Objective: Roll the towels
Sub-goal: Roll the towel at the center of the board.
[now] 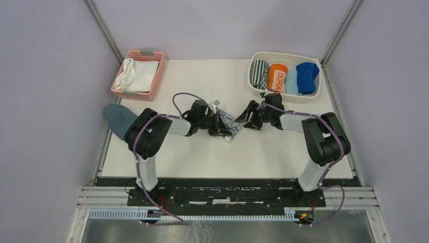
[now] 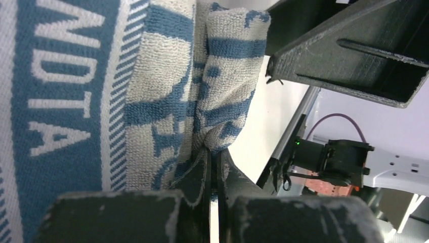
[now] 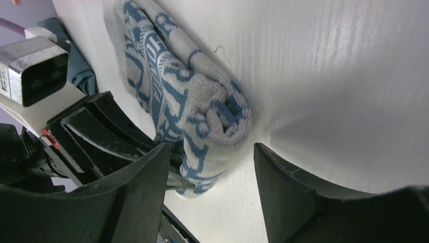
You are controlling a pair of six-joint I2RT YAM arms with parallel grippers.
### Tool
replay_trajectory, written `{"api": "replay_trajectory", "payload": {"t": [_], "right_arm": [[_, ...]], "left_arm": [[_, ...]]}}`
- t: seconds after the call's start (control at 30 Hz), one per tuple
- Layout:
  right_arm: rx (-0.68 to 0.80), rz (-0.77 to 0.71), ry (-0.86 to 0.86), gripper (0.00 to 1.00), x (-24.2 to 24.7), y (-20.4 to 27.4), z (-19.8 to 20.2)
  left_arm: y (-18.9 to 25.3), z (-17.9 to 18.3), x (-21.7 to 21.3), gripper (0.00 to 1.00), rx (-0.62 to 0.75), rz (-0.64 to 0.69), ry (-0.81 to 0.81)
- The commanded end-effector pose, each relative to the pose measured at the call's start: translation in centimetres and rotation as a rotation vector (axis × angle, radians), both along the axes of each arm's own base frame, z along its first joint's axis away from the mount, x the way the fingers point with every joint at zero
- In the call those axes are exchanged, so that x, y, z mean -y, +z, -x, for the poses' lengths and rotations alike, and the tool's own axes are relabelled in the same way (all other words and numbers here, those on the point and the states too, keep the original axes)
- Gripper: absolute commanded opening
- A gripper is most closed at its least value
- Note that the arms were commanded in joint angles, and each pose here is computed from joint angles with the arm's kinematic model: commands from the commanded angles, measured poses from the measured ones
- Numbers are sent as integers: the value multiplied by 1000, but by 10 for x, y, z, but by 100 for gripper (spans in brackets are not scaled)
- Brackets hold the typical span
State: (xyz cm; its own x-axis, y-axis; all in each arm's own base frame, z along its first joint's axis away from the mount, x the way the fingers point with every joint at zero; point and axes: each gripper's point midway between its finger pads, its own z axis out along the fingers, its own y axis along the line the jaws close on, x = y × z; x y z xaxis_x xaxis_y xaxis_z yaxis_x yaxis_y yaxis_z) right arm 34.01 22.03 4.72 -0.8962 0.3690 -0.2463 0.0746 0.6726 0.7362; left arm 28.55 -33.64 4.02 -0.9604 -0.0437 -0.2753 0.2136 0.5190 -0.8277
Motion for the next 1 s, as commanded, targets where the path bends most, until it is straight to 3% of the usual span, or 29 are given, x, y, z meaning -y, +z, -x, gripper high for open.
{"api": "replay_trajectory", "payload": {"t": [0.0, 0.1, 0.23, 0.37, 0.5, 0.6, 0.73, 0.97], "right_arm": [[55, -98, -3, 70, -14, 9, -19], [15, -91, -10, 68, -14, -8, -18], [-37, -80, 9, 58, -17, -23, -12], [-74, -16, 2, 37, -10, -33, -6], [-129, 123, 0, 18, 5, -34, 2], [-167, 263, -5, 7, 17, -29, 7], [-232, 367, -7, 5, 27, -17, 16], [-290, 384, 5, 4, 24, -12, 17]], "left_arm": [[11, 0, 6, 3, -81, 95, 21], [1, 0, 0, 3, -120, 82, 53], [-5, -3, -6, 3, -157, 79, 95], [-10, -3, -8, 3, -184, 70, 102], [-10, -3, -14, 12, -158, 15, 123], [-4, -10, -23, 26, -74, -68, 146], [18, -14, -29, 42, 112, -197, 153], [63, 0, -22, 61, 635, -541, 163]]}}
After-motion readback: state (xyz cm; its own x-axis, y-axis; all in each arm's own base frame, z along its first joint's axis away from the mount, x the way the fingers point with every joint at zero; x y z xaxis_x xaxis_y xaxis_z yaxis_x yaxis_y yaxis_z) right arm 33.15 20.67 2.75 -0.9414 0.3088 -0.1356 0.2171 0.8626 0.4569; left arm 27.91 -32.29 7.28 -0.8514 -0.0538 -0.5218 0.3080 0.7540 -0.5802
